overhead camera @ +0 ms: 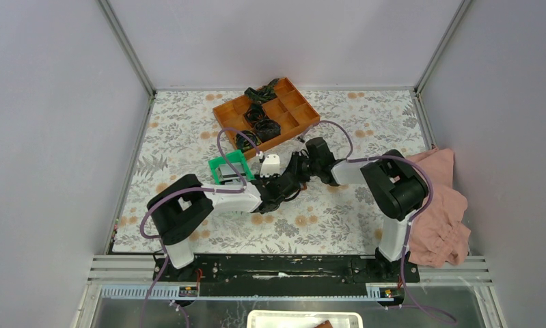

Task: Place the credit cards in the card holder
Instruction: Insert the credit card into the card holder.

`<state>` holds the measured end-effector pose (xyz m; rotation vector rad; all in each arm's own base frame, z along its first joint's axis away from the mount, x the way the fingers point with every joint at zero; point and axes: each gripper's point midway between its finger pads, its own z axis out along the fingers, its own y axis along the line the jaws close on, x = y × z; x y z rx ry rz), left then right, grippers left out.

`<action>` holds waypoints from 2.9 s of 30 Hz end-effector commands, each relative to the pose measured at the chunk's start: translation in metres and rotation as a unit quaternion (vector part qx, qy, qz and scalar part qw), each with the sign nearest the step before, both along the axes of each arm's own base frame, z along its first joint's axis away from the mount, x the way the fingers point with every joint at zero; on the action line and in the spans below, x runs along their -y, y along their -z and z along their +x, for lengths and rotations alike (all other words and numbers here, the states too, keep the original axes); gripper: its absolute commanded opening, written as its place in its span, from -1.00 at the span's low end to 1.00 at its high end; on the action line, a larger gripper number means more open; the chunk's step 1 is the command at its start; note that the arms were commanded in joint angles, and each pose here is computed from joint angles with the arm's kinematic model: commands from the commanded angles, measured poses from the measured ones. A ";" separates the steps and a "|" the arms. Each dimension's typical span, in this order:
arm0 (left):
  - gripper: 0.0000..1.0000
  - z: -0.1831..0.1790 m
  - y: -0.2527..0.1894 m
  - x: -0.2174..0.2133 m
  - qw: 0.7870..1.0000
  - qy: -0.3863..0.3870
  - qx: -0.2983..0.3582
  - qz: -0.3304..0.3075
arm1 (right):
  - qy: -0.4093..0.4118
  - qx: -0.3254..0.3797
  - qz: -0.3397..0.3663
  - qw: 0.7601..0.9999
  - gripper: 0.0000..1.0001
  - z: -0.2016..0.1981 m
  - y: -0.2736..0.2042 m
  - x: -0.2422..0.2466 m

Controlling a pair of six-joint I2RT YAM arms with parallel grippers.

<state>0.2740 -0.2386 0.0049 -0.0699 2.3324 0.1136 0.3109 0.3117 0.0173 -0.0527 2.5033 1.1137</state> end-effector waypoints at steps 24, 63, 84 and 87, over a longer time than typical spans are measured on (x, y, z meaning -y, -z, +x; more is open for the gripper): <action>-0.81 -0.062 0.059 -0.042 0.987 0.034 -0.141 0.064 | -0.041 -0.007 -0.135 0.990 -0.26 -0.038 0.012 0.000; -0.58 -0.049 -0.007 -0.007 0.995 0.079 -0.045 -0.042 | -0.063 0.020 -0.173 0.983 -0.06 -0.040 0.003 -0.028; -0.26 -0.055 -0.018 -0.018 0.996 0.048 -0.044 -0.054 | 0.019 0.021 -0.147 0.989 -0.09 -0.019 0.007 0.017; -0.26 -0.055 -0.013 -0.016 0.996 0.050 -0.048 -0.049 | 0.035 0.014 -0.143 0.989 -0.09 -0.014 0.009 0.034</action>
